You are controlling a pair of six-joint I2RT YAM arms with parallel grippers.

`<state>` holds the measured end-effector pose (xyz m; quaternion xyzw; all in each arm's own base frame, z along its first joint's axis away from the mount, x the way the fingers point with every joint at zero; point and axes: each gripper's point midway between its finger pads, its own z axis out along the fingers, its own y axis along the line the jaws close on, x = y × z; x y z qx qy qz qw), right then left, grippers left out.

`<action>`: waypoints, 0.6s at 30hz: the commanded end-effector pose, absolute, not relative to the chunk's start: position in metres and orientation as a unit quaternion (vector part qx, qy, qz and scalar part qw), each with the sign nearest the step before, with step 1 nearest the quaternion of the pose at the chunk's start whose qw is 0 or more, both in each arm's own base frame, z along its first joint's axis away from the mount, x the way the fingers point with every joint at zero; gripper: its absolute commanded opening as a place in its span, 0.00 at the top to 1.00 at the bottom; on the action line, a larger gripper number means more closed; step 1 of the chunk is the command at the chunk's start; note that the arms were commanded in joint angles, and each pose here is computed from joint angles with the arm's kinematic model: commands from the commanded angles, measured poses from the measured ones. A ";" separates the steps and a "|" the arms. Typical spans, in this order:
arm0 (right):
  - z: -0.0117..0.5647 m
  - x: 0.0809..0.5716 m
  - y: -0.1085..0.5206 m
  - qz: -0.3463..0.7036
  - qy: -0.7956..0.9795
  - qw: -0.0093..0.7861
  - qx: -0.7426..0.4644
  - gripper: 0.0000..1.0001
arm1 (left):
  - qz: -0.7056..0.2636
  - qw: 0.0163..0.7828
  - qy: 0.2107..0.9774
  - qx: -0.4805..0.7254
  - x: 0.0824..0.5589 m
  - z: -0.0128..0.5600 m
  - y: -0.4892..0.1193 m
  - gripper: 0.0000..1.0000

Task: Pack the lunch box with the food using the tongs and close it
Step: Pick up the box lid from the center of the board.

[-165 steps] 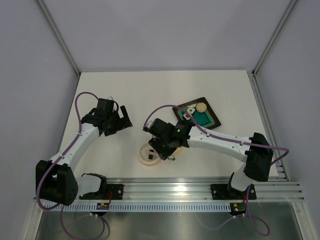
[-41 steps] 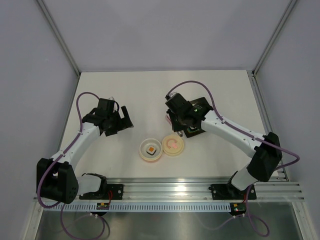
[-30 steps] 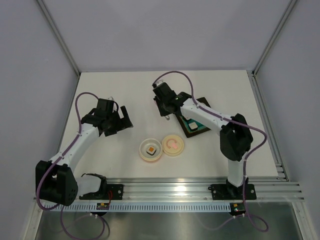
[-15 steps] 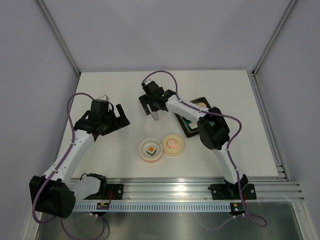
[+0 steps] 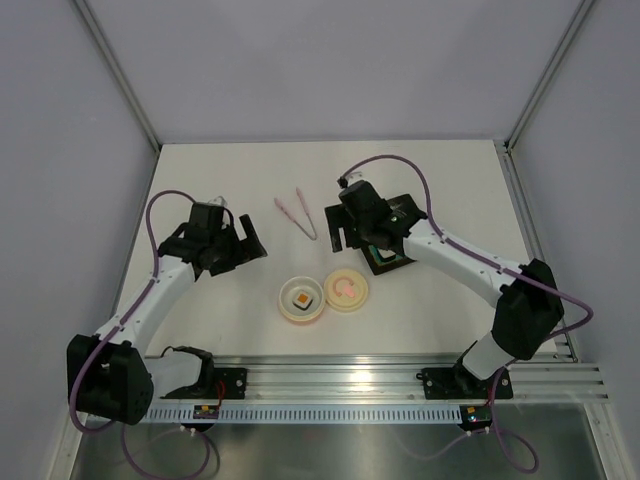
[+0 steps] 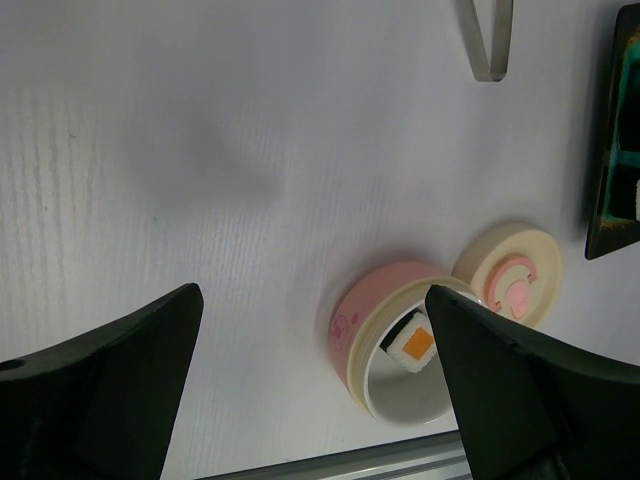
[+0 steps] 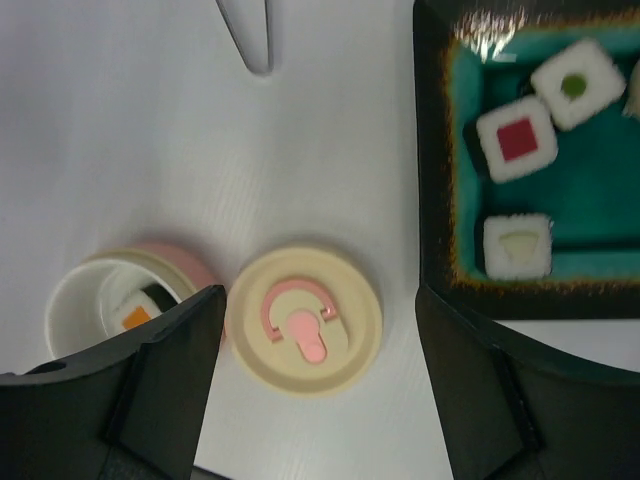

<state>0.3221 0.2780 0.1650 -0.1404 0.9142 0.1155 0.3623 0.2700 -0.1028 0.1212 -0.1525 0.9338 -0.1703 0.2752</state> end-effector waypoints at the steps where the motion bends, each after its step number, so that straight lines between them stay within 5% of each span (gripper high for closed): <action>1: 0.134 0.283 0.256 0.116 0.945 0.293 -0.089 0.17 | -0.200 0.282 0.928 -0.143 0.278 0.123 -0.114 0.02; 10: 0.096 0.235 0.256 0.101 0.963 0.224 -0.107 0.15 | -0.211 0.266 0.929 -0.147 0.282 0.114 -0.122 0.02; 18: 0.063 0.229 0.280 0.073 0.956 0.202 -0.199 0.33 | -0.205 0.268 0.930 -0.146 0.283 0.116 -0.120 0.02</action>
